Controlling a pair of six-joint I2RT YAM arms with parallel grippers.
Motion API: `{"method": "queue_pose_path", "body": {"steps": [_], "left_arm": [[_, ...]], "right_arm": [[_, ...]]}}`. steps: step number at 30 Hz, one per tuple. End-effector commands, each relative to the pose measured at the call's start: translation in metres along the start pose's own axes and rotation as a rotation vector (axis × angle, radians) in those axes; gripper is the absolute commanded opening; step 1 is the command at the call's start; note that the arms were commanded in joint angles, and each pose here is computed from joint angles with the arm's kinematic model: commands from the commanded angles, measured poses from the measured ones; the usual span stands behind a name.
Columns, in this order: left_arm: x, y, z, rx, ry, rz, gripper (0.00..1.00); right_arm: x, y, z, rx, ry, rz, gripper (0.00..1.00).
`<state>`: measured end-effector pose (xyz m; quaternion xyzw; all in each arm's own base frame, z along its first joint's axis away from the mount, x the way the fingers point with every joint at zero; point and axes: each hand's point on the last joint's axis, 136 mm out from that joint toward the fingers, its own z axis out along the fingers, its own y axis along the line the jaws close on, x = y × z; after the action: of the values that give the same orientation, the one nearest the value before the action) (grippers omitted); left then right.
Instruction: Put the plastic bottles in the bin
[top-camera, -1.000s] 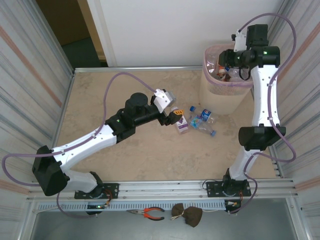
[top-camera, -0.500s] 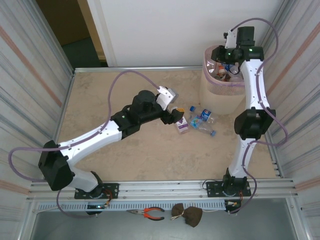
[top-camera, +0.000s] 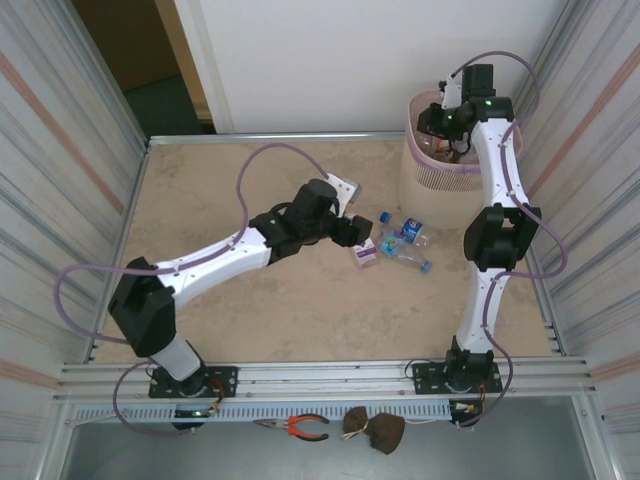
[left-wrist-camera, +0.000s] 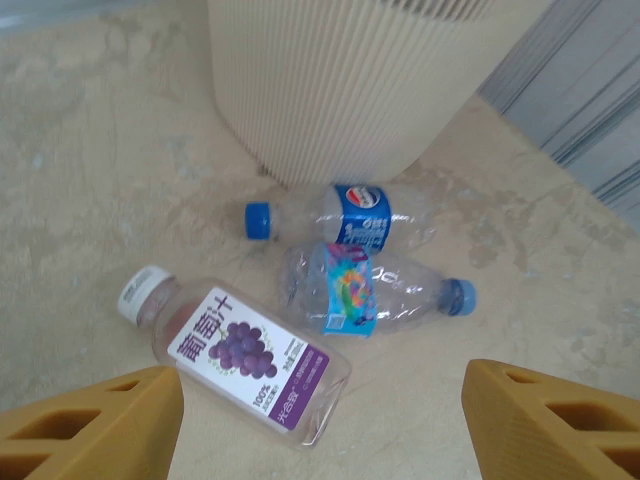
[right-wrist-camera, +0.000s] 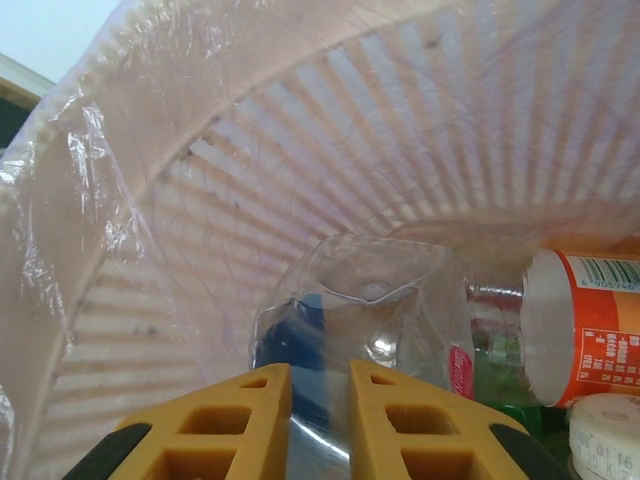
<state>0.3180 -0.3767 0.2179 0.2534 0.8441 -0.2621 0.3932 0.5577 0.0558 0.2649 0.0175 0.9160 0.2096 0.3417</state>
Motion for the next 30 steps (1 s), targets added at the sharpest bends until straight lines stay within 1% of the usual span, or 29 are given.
{"method": "queue_pose_path", "body": {"steps": [1,4,8,15,20,22,25,30], "left_arm": [[0.001,0.021,0.007,-0.119,0.042,-0.106,0.74],[0.011,0.044,0.019,-0.265,0.090,-0.194,0.72],[0.021,0.055,0.033,-0.361,0.165,-0.266,0.70],[0.033,0.061,0.056,-0.427,0.209,-0.430,0.70],[0.046,0.067,0.062,-0.515,0.291,-0.519,0.73],[0.061,0.071,0.071,-0.549,0.333,-0.551,0.74],[0.071,0.071,0.078,-0.568,0.366,-0.591,0.77],[0.082,0.061,0.097,-0.514,0.415,-0.639,0.80]], "right_arm": [[-0.018,0.019,-0.043,-0.009,-0.080,-0.017,0.22],[-0.025,0.029,-0.068,-0.020,-0.123,-0.027,0.23],[-0.029,0.040,-0.103,-0.017,-0.172,-0.052,0.25],[-0.031,0.051,-0.170,0.011,-0.288,-0.082,0.26],[-0.025,0.057,-0.212,0.027,-0.365,-0.099,0.26],[-0.021,0.059,-0.224,0.029,-0.386,-0.108,0.26],[-0.016,0.060,-0.239,0.042,-0.411,-0.116,0.26],[-0.009,0.062,-0.258,0.056,-0.438,-0.123,0.26]]}}
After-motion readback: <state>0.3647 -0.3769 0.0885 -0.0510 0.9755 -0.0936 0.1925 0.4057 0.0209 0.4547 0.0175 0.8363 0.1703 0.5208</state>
